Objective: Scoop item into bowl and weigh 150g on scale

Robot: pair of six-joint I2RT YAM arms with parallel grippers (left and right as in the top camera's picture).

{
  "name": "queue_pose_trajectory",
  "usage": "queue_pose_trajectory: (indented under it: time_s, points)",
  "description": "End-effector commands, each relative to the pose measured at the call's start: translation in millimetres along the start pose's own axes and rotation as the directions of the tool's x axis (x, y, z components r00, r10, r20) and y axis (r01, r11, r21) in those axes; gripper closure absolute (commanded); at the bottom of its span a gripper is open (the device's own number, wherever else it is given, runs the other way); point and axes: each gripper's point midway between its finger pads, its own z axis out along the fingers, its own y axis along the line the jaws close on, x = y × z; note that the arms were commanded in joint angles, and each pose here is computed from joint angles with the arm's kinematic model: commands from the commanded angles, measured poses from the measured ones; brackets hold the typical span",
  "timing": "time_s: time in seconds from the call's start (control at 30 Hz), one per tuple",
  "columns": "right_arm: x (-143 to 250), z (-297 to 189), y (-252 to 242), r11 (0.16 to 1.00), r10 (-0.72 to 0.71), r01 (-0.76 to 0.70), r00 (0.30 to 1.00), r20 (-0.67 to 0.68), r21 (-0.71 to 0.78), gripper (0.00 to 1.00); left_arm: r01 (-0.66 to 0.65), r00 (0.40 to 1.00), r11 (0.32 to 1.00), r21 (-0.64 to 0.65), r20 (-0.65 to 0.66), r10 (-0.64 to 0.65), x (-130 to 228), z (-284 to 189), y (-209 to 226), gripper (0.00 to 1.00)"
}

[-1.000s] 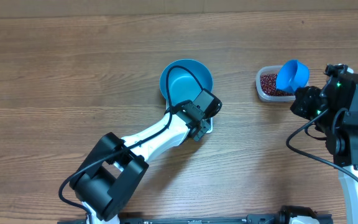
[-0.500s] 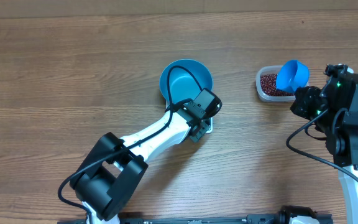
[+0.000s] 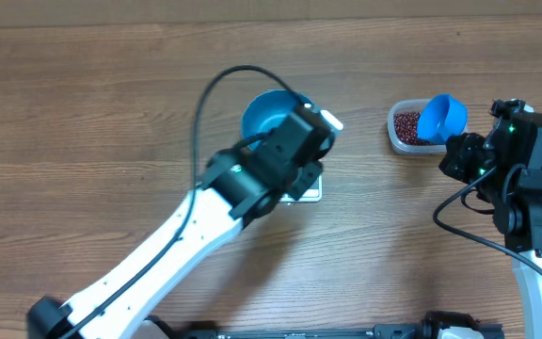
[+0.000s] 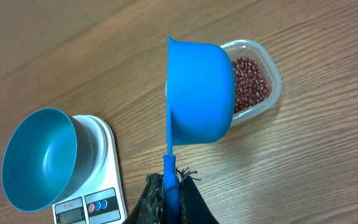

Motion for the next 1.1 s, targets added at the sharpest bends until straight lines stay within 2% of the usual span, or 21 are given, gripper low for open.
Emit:
queue_pose_trajectory:
  time_s: [0.0, 0.23, 0.37, 0.4, 0.43, 0.8, 1.07]
  points:
    - [-9, -7, 1, 1.0, -0.002, 0.002, 1.0, 0.024, -0.004, 0.96, 0.129, 0.986, 0.991, -0.046, -0.097, -0.133, 25, 2, 25, 0.96]
    - [-3, -7, 0, 1.0, 0.001, -0.001, 1.0, 0.003, 0.001, 0.96, 0.203, 0.94, 0.979, -0.008, -0.278, -0.198, 70, -3, 37, 0.96]
    - [0, -7, 1, 1.0, 0.002, -0.002, 1.0, -0.011, -0.005, 0.96, 0.242, 0.916, 0.97, -0.016, -0.324, -0.234, 81, -6, 37, 0.96]
    - [1, -7, 1, 1.0, 0.002, -0.002, 1.0, -0.015, -0.007, 0.96, 0.246, 0.915, 0.969, -0.016, -0.327, -0.238, 82, -7, 36, 0.78]
    - [1, -7, 1, 1.0, 0.002, -0.002, 1.0, -0.017, -0.007, 0.96, 0.255, 0.912, 0.967, -0.02, -0.328, -0.248, 82, -7, 37, 0.0]
    - [4, -14, 3, 1.0, 0.002, -0.002, 0.999, -0.036, -0.011, 0.96, 0.254, 0.911, 0.967, -0.02, -0.33, -0.247, 82, -7, 37, 0.0]
    - [-29, -65, 19, 0.996, -0.084, 0.085, 0.995, 0.043, -0.019, 0.96, 0.254, 0.911, 0.967, -0.02, -0.33, -0.247, 82, -7, 37, 0.01]
